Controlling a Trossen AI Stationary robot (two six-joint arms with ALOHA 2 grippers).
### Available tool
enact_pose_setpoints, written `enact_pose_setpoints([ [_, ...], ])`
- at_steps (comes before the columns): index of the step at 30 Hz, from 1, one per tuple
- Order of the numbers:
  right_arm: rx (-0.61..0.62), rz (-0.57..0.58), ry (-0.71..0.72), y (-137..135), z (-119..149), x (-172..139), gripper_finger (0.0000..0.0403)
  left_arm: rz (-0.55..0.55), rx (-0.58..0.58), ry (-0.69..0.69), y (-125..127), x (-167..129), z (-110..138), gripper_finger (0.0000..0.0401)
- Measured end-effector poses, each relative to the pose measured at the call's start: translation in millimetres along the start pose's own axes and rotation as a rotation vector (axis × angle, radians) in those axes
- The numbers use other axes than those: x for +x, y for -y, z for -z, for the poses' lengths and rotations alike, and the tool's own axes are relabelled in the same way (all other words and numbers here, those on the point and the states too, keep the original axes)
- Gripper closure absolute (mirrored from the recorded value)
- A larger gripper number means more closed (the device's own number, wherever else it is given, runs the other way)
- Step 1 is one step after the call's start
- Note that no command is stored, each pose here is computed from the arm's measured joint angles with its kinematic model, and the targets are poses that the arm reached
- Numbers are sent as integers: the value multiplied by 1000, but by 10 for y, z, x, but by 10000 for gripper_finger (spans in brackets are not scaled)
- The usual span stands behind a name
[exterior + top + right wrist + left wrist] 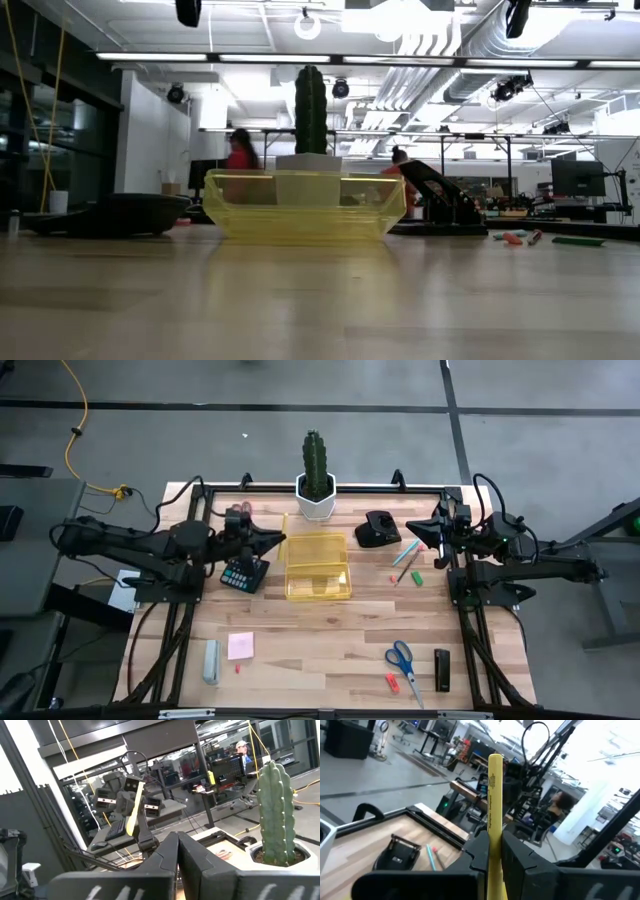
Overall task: Pack school essentials
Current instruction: Put the yellow pen into the supply box
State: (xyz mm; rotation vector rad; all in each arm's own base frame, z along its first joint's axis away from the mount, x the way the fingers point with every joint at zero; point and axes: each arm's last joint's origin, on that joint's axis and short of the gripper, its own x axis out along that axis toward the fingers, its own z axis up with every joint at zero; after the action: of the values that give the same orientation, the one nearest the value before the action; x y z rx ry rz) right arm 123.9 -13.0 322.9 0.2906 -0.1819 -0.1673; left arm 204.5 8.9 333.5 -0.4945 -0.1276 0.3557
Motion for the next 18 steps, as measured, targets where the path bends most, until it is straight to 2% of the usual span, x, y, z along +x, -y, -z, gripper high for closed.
enact_pose_setpoints([
  [4,-1,0,0,0,0,0,402,-27,1,-10,-49,70,27,386],
  [9,-2,-1,1,0,-1,-1,402,-49,-30,-137,-198,341,240,387],
  [13,-2,-1,1,0,-1,-1,402,-73,-33,-335,-346,581,582,387],
  [18,-2,-1,0,0,-1,0,402,-182,12,-546,-555,806,1092,387],
])
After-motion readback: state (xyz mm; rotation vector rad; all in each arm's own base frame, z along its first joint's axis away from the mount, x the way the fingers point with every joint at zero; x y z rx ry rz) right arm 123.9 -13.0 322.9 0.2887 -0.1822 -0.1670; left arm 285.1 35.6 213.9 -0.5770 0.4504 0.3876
